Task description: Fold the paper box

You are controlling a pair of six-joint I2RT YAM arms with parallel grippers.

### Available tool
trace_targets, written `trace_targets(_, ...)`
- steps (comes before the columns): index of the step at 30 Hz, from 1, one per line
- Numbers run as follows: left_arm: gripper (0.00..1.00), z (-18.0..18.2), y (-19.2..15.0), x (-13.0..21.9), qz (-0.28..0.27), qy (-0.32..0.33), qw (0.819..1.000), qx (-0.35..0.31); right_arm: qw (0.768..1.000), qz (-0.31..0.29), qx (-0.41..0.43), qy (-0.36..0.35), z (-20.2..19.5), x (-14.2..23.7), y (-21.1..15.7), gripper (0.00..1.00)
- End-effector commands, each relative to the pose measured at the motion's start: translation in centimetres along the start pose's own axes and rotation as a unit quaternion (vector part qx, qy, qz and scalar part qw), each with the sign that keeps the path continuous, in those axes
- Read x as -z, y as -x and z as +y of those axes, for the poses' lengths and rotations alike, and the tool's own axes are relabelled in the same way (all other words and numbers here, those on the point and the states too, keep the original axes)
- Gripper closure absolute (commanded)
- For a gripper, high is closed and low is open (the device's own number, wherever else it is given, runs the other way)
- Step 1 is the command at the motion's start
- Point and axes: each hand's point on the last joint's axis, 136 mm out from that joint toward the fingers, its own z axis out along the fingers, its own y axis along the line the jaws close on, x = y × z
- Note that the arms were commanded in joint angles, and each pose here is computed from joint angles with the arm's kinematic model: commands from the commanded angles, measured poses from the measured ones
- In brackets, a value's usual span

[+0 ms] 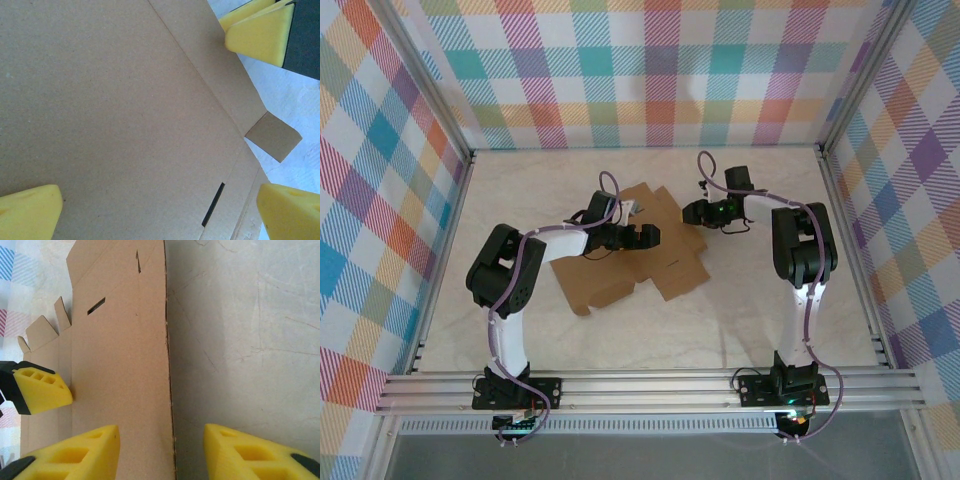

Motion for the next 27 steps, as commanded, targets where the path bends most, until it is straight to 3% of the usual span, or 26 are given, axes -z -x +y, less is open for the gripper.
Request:
trace_targets(1, 0.0, 2.1, -2.5, -0.4, 0.035, 0.017, 0.999, 0.026, 1.0, -0.001, 0.009, 0.017, 0.6, -0.1, 0.4, 0.6)
trace_targets(5, 0.0, 2.0, -2.4, -0.3, 0.033, 0.014, 0.999, 0.025, 1.0, 0.004, 0.009, 0.018, 0.5, -0.2, -0.1, 0.72)
trace_targets(13, 0.0, 1.9, -2.5, -0.2, 0.032, 0.012, 0.999, 0.026, 1.0, 0.013, 0.006, 0.028, 0.5, -0.5, -0.6, 0.7)
trace_targets(19, 0.0, 1.8, -2.5, 0.0, 0.03, 0.012, 0.999, 0.025, 0.999, 0.015, 0.005, 0.028, 0.4, -0.6, -0.7, 0.78)
trace_targets(24, 0.0, 1.8, -2.5, 0.0, 0.029, 0.013, 0.999, 0.023, 1.0, 0.014, 0.007, 0.025, 0.5, -0.4, -0.7, 0.98)
trace_targets(27, 0.0, 1.7, -2.4, 0.2, 0.026, 0.012, 0.999, 0.022, 1.0, 0.008, 0.013, 0.015, 0.5, 0.0, -0.5, 1.0)
